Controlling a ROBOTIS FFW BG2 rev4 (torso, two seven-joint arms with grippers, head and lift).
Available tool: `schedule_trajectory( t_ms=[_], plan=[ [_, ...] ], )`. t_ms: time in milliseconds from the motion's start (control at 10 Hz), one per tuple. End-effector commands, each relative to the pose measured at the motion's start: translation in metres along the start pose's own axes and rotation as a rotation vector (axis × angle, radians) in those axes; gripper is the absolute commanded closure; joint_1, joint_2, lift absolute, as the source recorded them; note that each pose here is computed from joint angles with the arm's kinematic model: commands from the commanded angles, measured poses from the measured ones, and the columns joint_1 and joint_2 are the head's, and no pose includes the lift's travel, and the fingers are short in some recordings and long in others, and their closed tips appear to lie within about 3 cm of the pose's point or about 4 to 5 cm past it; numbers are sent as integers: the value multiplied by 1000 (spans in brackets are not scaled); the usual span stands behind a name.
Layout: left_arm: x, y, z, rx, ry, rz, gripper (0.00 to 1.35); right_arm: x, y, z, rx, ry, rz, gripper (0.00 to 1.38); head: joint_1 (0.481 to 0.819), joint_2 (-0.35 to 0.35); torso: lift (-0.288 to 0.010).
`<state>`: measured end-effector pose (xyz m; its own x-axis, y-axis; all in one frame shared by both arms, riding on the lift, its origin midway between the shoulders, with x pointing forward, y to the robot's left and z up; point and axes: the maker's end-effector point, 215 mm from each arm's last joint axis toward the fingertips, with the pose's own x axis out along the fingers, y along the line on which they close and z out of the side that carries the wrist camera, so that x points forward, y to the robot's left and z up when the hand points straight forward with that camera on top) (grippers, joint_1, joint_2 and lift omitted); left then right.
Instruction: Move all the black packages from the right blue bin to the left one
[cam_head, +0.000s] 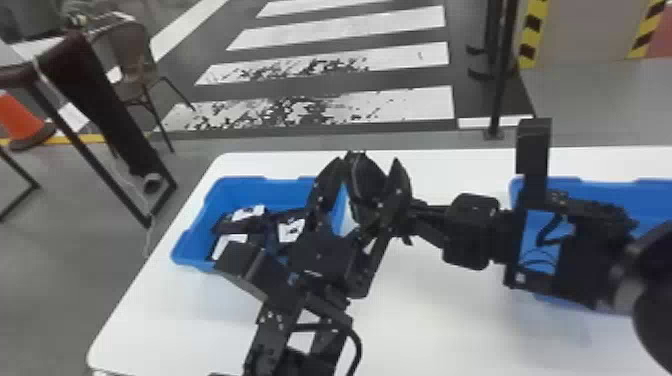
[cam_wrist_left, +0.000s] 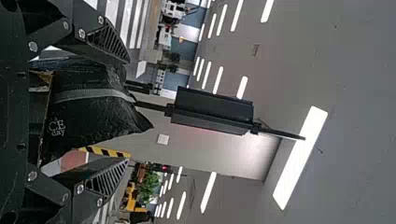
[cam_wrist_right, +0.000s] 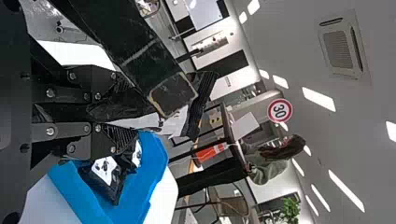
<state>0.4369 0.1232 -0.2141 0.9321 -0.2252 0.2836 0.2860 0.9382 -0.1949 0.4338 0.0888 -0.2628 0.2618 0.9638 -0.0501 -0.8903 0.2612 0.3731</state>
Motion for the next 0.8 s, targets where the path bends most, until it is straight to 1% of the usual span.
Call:
schedule_trajectory(
  t_ms=[0, 100, 200, 300, 400, 500, 600, 700],
  plan=[
    [0, 0, -6, -3, 42, 2, 1142, 0, -1, 0, 2, 0, -1, 1170, 695, 268, -178],
    [1, -3, -6, 15, 64, -11, 1211, 0, -1, -1, 5, 0, -1, 1170, 695, 266, -178],
    [2, -4, 4, 61, 43, -16, 1211, 0, -2, -1, 12, -6, -1, 1170, 695, 264, -178],
    [2, -4, 11, 70, 20, -16, 1211, 0, -3, 0, 8, -6, -3, 1170, 695, 262, -178],
    [2, 0, 13, 74, 16, -9, 1211, -1, -5, 0, 15, -13, -5, 1170, 695, 263, -178],
    [3, 5, 16, 86, 10, 1, 1211, -1, -8, 1, 26, -24, -7, 1131, 695, 267, -178],
    [3, 11, 18, 93, 2, 11, 1211, -2, -11, 3, 22, -31, -12, 1133, 694, 269, -178],
    [2, 8, 19, 89, 1, 6, 1211, -1, -10, 6, 13, -35, -11, 1138, 689, 273, -178]
  ],
)
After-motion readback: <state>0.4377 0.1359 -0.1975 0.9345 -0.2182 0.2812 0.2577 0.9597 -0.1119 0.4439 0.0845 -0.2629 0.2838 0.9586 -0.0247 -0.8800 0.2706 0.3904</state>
